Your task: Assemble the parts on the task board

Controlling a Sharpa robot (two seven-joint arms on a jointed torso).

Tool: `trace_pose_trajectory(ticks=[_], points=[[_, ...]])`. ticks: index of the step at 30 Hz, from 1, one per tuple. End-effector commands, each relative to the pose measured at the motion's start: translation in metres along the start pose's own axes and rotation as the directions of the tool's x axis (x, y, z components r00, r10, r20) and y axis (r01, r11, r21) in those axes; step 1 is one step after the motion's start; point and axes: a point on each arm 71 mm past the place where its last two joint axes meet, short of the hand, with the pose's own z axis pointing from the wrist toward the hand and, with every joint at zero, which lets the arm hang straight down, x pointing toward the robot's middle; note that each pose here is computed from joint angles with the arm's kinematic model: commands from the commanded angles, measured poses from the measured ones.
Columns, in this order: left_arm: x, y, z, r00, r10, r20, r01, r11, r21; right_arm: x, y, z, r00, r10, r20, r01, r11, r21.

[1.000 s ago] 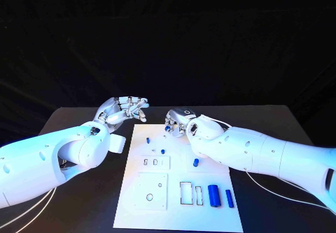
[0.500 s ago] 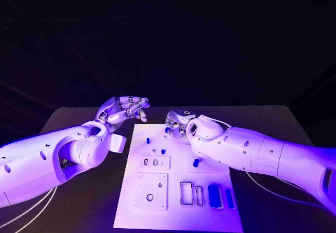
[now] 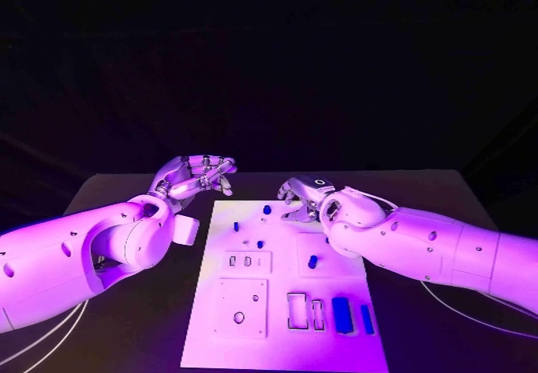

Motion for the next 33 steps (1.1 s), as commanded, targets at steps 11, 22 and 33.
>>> trace_pose_trajectory(ticks=[11, 22, 33], points=[[-0.0037, -0.0010, 0.0003, 1.000, 0.000, -0.009, 0.000, 1.000, 0.008, -0.032, -0.061, -0.041, 0.969, 0.237, -0.076, -0.225, 0.964, 0.140], [-0.0041, -0.0008, 0.0004, 1.000, -0.001, -0.012, 0.002, 1.000, 0.008, -0.030, -0.087, -0.044, 0.961, 0.253, -0.111, -0.225, 0.950, 0.217], [-0.0046, -0.0008, 0.0002, 1.000, -0.001, -0.011, 0.001, 1.000, 0.008, -0.016, -0.087, -0.038, 0.958, 0.250, -0.139, -0.213, 0.949, 0.234]])
